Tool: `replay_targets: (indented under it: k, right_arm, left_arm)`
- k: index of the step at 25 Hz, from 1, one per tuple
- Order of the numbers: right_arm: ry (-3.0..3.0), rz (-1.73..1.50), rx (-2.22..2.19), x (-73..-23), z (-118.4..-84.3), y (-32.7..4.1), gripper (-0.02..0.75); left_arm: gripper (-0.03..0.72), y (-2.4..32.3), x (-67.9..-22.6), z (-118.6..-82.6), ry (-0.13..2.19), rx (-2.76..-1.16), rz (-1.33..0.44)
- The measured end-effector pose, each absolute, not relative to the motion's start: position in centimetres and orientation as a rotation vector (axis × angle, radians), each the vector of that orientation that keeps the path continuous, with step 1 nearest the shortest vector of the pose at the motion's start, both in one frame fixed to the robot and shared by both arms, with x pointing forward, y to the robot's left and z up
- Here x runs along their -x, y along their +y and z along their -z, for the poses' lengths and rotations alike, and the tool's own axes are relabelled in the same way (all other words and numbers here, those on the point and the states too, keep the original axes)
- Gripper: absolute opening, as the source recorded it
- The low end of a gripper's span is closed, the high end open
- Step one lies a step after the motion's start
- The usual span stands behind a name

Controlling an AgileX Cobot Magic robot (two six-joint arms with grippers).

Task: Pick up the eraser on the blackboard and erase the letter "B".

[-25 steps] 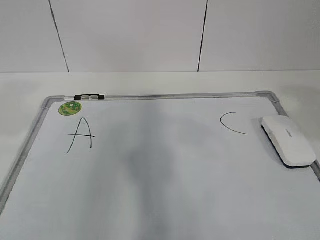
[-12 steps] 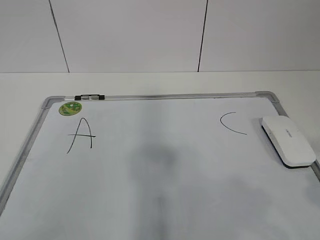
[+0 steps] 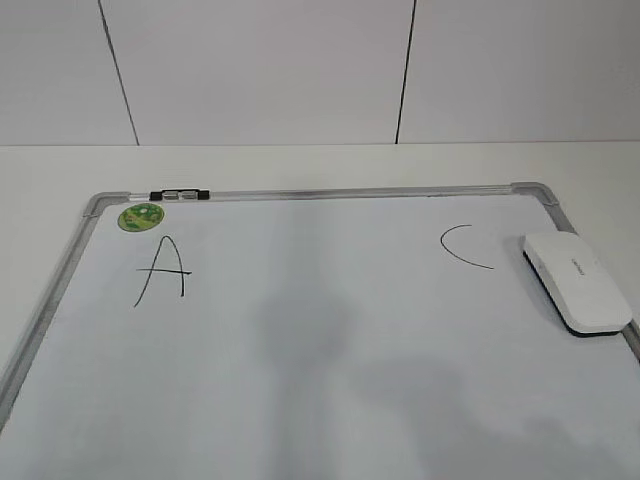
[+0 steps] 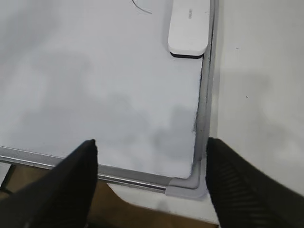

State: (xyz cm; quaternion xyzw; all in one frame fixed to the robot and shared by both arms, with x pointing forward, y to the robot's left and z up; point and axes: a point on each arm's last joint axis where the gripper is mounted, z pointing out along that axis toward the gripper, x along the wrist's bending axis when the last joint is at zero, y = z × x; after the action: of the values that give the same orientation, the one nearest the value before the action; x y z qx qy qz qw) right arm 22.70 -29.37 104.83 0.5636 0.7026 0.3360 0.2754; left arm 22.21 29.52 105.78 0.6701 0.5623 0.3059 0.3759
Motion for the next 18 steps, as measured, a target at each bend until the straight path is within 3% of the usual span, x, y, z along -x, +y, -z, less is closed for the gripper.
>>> replay_targets:
  k: [18]
  right_arm:
    - [1.79, -0.942, -1.437, -22.64, -104.34, -29.7, 0.552]
  left_arm:
    - [0.241, 29.56, -22.95, -105.6, 1.414, -1.677, -0.827]
